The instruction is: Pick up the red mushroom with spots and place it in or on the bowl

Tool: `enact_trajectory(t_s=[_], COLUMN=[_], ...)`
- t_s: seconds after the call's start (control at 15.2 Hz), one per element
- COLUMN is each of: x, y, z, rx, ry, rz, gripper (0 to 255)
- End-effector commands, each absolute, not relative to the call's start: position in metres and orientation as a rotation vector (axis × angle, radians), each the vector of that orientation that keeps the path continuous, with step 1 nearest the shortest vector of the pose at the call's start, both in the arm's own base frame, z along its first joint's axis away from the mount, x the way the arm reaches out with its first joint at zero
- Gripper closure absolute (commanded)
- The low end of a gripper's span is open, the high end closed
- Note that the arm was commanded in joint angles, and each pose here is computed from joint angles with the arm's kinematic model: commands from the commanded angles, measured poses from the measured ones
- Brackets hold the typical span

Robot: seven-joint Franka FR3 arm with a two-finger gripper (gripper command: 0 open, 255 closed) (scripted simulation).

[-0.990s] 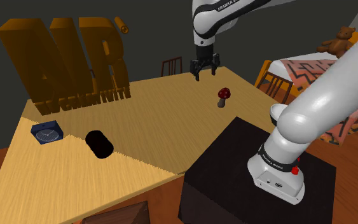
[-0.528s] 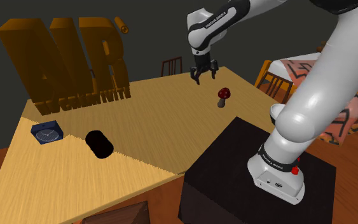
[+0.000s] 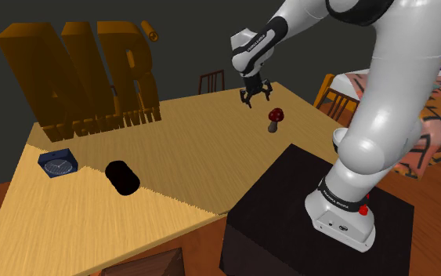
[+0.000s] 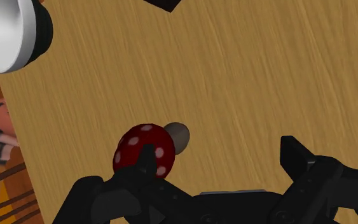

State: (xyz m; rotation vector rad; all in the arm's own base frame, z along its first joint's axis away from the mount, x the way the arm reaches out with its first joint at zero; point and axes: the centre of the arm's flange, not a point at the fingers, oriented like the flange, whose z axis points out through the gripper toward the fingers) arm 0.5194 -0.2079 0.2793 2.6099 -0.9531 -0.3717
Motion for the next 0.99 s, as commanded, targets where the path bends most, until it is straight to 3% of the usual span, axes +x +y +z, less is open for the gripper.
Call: enact_trajectory(t_s=[0.0, 0.92], x=[0.527, 0.529], y=[-0.229, -0.356], z=[0.264, 0.181], rx=[2.559, 2.281], ry=[-0.995, -1.202], rz=[-0.391, -0.482], gripper=[0, 0])
